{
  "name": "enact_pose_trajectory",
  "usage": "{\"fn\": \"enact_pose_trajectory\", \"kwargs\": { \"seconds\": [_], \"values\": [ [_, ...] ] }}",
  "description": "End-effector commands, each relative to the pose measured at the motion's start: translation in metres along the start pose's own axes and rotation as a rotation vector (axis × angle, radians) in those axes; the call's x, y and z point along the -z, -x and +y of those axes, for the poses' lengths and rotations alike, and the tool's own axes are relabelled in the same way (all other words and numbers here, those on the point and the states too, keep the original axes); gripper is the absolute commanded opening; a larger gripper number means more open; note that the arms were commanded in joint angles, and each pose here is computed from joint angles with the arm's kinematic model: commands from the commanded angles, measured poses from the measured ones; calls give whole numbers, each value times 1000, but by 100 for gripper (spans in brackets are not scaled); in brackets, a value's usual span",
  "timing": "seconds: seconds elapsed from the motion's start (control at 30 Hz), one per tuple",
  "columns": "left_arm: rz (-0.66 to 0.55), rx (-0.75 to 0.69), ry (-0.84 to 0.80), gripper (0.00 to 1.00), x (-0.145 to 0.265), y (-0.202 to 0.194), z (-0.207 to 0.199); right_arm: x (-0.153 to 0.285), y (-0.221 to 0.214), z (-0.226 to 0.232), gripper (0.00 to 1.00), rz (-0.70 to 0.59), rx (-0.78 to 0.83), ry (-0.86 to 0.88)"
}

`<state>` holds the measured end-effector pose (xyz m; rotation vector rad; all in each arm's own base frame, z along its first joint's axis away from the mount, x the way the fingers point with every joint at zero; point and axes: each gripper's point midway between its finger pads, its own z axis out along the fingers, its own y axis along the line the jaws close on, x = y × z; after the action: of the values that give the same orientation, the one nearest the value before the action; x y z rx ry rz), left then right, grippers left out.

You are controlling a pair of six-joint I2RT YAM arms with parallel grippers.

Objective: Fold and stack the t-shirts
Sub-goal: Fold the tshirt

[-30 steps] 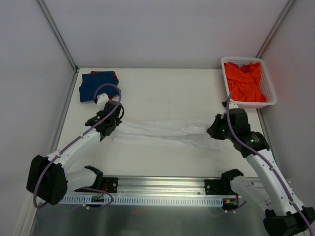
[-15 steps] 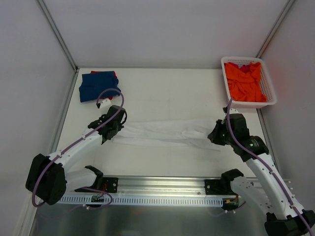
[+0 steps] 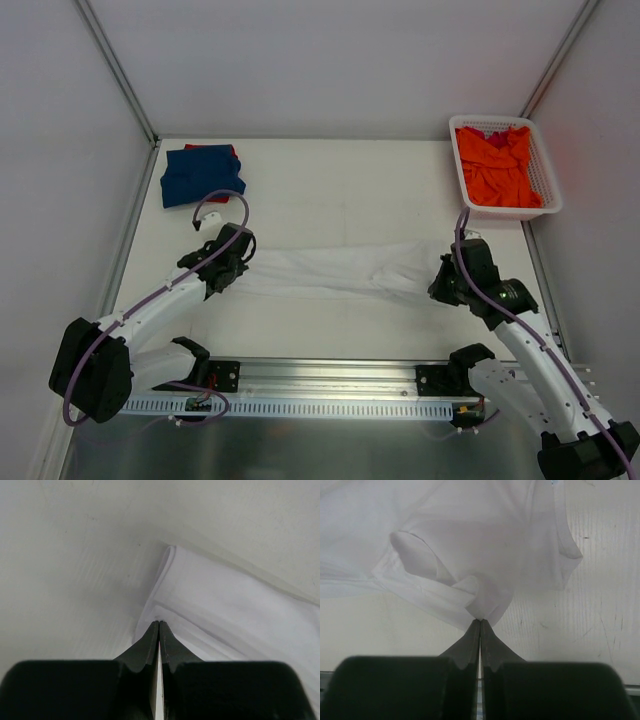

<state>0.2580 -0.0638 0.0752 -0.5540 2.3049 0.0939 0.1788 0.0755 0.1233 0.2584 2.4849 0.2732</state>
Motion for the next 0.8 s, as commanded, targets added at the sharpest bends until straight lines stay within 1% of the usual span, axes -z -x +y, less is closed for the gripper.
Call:
{"fn": "enact_pose_trajectory", "kwargs": {
  "seconds": [0.0, 0.23, 0.27, 0.3, 0.33, 0.37, 0.4, 0.43, 0.47, 0.57, 0.63, 0.67, 0.77],
  "values": [
    [-4, 12, 16, 0, 2, -4, 6, -4, -9, -11, 0, 21, -18, -53],
    [9, 4, 27, 0, 0, -10, 9, -17, -22, -19, 0, 55, -17, -88],
    [7, 6, 25, 1, 1, -9, 9, -20, -24, -20, 2, 62, -16, -90],
    [7, 4, 25, 12, 0, -9, 9, -22, -26, -21, 5, 69, -16, -95],
    [7, 5, 28, 20, 0, -9, 10, -23, -27, -21, 8, 72, -16, -98],
    [7, 0, 31, 29, 0, -10, 11, -24, -28, -21, 16, 73, -15, -96],
    [2, 3, 31, 39, 1, -9, 11, -25, -30, -22, 20, 79, -17, -100],
    [0, 3, 35, 52, 1, -9, 13, -26, -30, -23, 23, 78, -18, -106],
    [-3, 1, 35, 57, 1, -8, 13, -27, -29, -22, 28, 74, -17, -103],
    [-21, -1, 36, 67, 5, -3, 14, -29, -30, -25, 34, 79, -12, -115],
    [-40, 2, 35, 68, 8, 4, 14, -29, -30, -24, 36, 79, -6, -115],
    [-49, 2, 31, 69, 10, 7, 13, -29, -29, -24, 38, 78, -6, -112],
    [-76, 2, 21, 68, 14, 19, 9, -25, -20, -20, 39, 51, 3, -101]
  ]
}}
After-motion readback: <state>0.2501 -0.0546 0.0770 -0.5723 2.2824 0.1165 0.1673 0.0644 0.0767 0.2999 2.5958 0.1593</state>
